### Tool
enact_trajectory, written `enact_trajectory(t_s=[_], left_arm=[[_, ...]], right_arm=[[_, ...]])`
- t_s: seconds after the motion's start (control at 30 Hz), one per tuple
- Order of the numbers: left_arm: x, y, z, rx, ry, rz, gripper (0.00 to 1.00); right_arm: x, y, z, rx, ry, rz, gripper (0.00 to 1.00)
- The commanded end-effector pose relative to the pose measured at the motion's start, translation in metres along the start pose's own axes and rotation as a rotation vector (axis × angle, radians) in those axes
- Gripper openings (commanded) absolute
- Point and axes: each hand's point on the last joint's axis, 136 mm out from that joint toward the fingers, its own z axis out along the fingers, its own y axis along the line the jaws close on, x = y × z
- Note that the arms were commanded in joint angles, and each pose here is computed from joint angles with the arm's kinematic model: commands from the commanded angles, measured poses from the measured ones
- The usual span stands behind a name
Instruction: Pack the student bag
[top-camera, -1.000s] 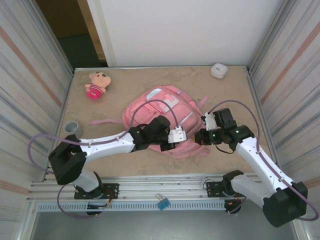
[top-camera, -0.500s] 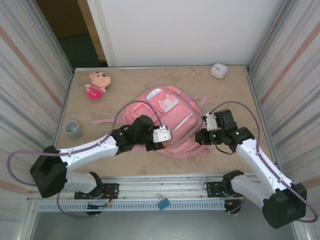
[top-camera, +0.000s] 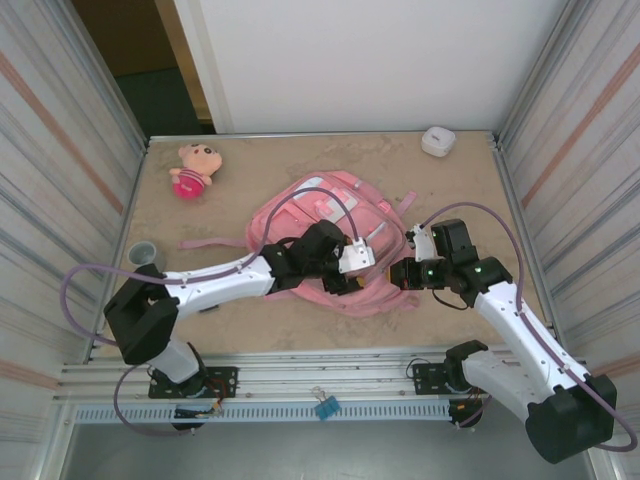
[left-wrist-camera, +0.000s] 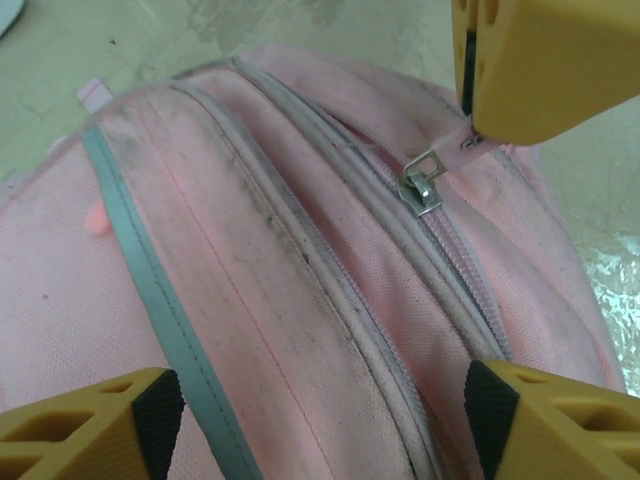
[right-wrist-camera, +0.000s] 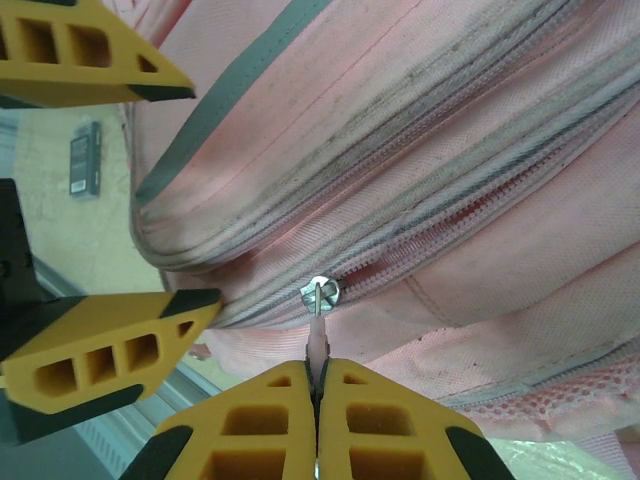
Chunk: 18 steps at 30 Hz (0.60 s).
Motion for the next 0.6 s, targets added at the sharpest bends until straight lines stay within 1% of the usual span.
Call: enact_trajectory(t_s=[0.0,0.07,0.13,0.2,0.23,0.27,0.3,0.33,0.37,0.5,0.53,0.57], left_arm=[[-0.013,0.003,0.002,0.009,-0.019,0.001,0.80],[-0.006,0.008,0.010,-0.019,0.016,-0.001,0.80],[0.000,0.018,0.016,-0.074,0.061,-0.013,0.80],[0.006,0.026,0.020,-0.119,0.095,-0.019,0.74],[0.008,0.029,0.020,-0.136,0.105,-0.020,0.68],[0.009,0.031,0.020,-0.141,0.109,-0.020,0.59],[0.010,0.031,0.019,-0.143,0.109,-0.021,0.50],[0.010,0.029,0.017,-0.133,0.106,-0.020,0.44],[0.009,0.025,0.015,-0.114,0.099,-0.016,0.39],[0.008,0.006,-0.002,-0.014,0.045,0.003,0.04],[0.009,0.000,-0.007,0.010,0.033,0.017,0.00],[0.011,-0.004,-0.012,0.023,0.028,0.028,0.00]], right_arm=[[-0.006,0.015,-0.007,-0.060,-0.031,-0.034,0.00],[-0.005,0.016,-0.008,-0.065,-0.031,-0.038,0.00],[-0.004,0.016,-0.008,-0.068,-0.033,-0.038,0.00],[-0.003,0.016,-0.009,-0.067,-0.031,-0.042,0.00],[-0.002,0.015,-0.010,-0.061,-0.031,-0.043,0.00],[-0.002,0.013,-0.011,-0.050,-0.033,-0.042,0.00],[-0.002,0.009,-0.011,-0.027,-0.036,-0.038,0.00],[-0.001,0.004,-0.011,0.001,-0.035,-0.028,0.00],[0.000,-0.003,-0.011,0.033,-0.038,-0.016,0.00],[-0.003,-0.027,-0.012,0.127,-0.060,0.034,0.00],[-0.006,-0.030,-0.012,0.140,-0.070,0.044,0.00],[-0.008,-0.034,-0.012,0.150,-0.078,0.052,0.00]])
